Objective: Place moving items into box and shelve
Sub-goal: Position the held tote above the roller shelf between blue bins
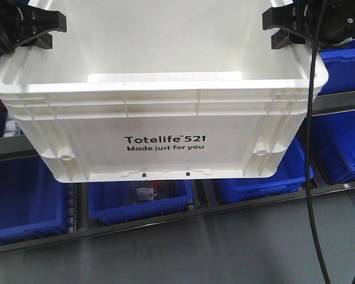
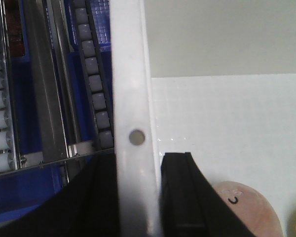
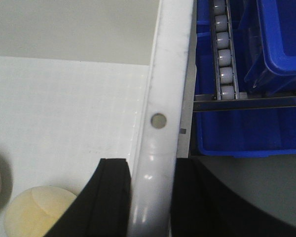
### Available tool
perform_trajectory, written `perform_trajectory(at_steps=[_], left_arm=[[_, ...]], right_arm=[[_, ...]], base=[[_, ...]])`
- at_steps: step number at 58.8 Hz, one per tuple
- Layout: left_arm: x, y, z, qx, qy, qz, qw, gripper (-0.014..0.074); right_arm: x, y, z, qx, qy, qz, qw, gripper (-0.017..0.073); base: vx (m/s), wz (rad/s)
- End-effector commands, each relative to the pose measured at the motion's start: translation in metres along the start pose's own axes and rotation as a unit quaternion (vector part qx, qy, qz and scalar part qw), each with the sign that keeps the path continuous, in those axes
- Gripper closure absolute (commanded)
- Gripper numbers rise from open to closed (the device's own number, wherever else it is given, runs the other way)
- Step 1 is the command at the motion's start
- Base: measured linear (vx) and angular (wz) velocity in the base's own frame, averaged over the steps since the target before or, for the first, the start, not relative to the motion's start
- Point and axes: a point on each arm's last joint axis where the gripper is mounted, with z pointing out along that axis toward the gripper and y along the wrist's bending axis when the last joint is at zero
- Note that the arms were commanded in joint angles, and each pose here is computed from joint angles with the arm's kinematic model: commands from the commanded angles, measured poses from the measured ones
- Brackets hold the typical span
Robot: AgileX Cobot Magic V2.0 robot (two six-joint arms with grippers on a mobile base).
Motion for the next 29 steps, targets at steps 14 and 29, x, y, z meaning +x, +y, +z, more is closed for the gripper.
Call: perform_trajectory(at_steps=[14, 29], left_arm=[[-0.0229, -0.0006, -0.0312, 0.013, -0.115, 0.011, 0.993, 0.0616], [-0.0229, -0.0006, -0.0312, 0.013, -0.115, 0.011, 0.993, 0.0616]], right_arm=[[-0.0197, 0.0014, -0.0357, -0.006, -0.113, -0.006, 0.994, 0.0572], [-0.0196, 0.0014, -0.0357, -0.006, -0.112, -0.006, 0.994, 0.0572]], base=[[0.14, -0.04], [0.16, -0.08]])
